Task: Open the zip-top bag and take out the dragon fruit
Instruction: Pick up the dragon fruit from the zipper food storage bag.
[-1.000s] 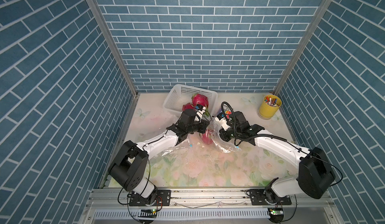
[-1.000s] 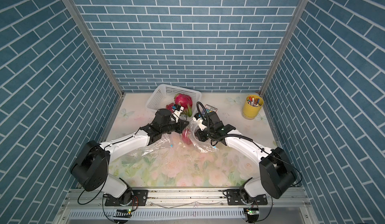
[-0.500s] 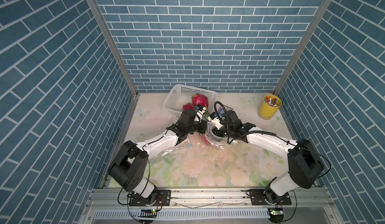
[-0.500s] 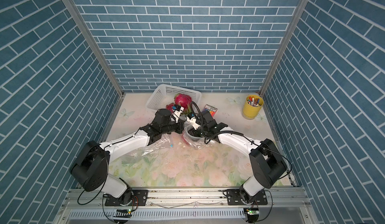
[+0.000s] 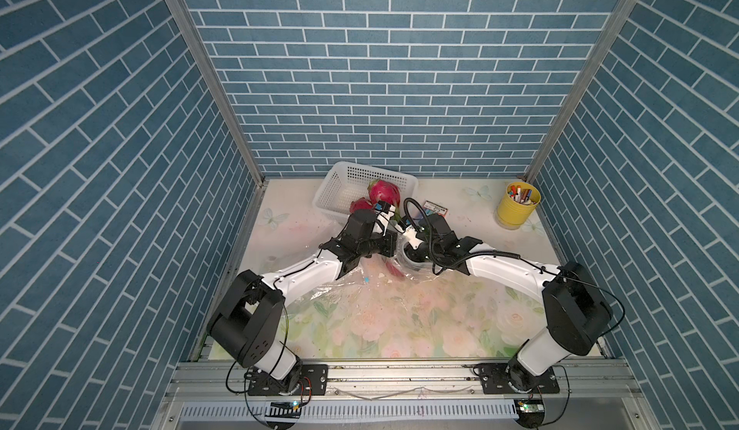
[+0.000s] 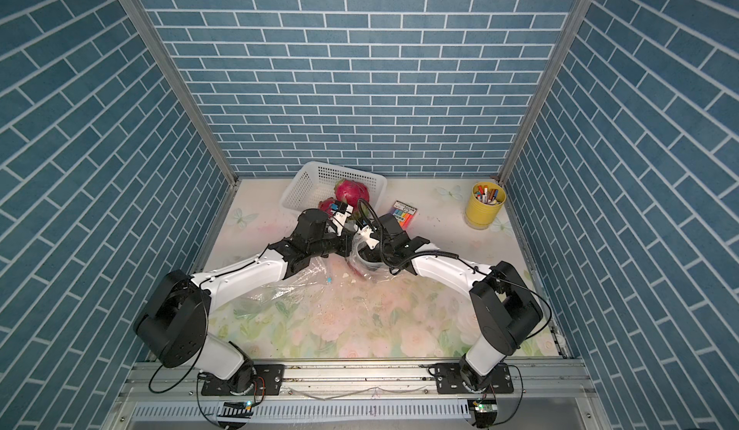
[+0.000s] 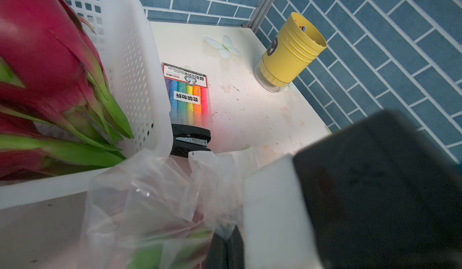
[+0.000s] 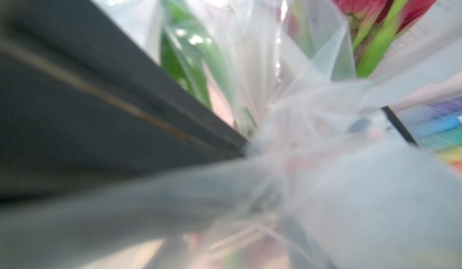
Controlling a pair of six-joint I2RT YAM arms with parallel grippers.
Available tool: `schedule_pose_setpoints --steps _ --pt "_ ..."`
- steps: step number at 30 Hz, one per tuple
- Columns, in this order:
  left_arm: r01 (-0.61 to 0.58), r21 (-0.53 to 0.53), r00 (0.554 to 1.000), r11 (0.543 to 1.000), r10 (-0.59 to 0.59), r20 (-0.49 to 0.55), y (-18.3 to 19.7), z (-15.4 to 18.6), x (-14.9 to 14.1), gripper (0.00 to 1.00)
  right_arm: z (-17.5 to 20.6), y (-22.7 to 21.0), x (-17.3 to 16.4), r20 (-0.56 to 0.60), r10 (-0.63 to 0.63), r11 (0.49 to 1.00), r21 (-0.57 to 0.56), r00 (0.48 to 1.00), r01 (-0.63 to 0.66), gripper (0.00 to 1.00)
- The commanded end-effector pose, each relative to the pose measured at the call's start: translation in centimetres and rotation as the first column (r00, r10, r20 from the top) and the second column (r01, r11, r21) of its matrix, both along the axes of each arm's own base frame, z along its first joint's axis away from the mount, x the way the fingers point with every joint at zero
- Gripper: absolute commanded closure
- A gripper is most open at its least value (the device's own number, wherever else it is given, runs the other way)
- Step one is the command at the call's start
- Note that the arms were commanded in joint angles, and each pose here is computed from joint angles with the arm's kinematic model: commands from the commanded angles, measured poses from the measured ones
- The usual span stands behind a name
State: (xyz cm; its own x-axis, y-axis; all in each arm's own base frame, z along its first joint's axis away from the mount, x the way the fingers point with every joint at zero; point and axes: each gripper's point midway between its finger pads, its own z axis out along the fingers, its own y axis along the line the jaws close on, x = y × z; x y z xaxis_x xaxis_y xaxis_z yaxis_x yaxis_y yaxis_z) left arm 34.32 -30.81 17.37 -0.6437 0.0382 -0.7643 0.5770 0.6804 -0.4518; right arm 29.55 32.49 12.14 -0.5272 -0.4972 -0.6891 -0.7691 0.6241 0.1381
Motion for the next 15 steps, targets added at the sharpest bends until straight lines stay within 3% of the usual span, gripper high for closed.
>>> schedule_pose_setpoints --steps 1,4,8,11,13,15 --pt "0.030 -0.014 0.999 0.999 -0.029 0.023 -0.1 1.2 -0.6 0.94 0.2 -0.3 0.6 0.037 0.033 0.999 -0.045 0.999 -0.031 0.45" --pt "0.031 -0.006 0.999 0.999 -0.031 0.018 -0.1 0.9 -0.6 0.94 -0.2 0.4 0.1 -0.008 0.070 0.997 -0.028 0.997 -0.071 0.47" --pt "0.045 -0.020 0.999 0.999 -0.045 0.011 -0.5 0.9 -0.6 0.93 -0.9 2.5 -0.9 -0.095 0.143 0.990 0.025 0.985 -0.141 0.36" --pt "0.042 -0.025 0.999 0.999 -0.042 0.009 -0.6 0.9 -0.5 0.93 -1.1 3.3 -1.1 -0.075 0.153 0.988 0.025 0.985 -0.151 0.12" --pt "0.044 -0.027 0.999 0.999 -0.044 0.007 -0.6 0.8 -0.5 0.93 -1.0 3.7 -1.1 -0.066 0.156 0.987 0.035 0.986 -0.154 0.03" --pt "0.046 -0.030 0.999 0.999 -0.046 0.007 -0.7 0.8 -0.5 0.93 -1.1 3.8 -0.9 -0.064 0.153 0.988 0.034 0.986 -0.151 0.02"
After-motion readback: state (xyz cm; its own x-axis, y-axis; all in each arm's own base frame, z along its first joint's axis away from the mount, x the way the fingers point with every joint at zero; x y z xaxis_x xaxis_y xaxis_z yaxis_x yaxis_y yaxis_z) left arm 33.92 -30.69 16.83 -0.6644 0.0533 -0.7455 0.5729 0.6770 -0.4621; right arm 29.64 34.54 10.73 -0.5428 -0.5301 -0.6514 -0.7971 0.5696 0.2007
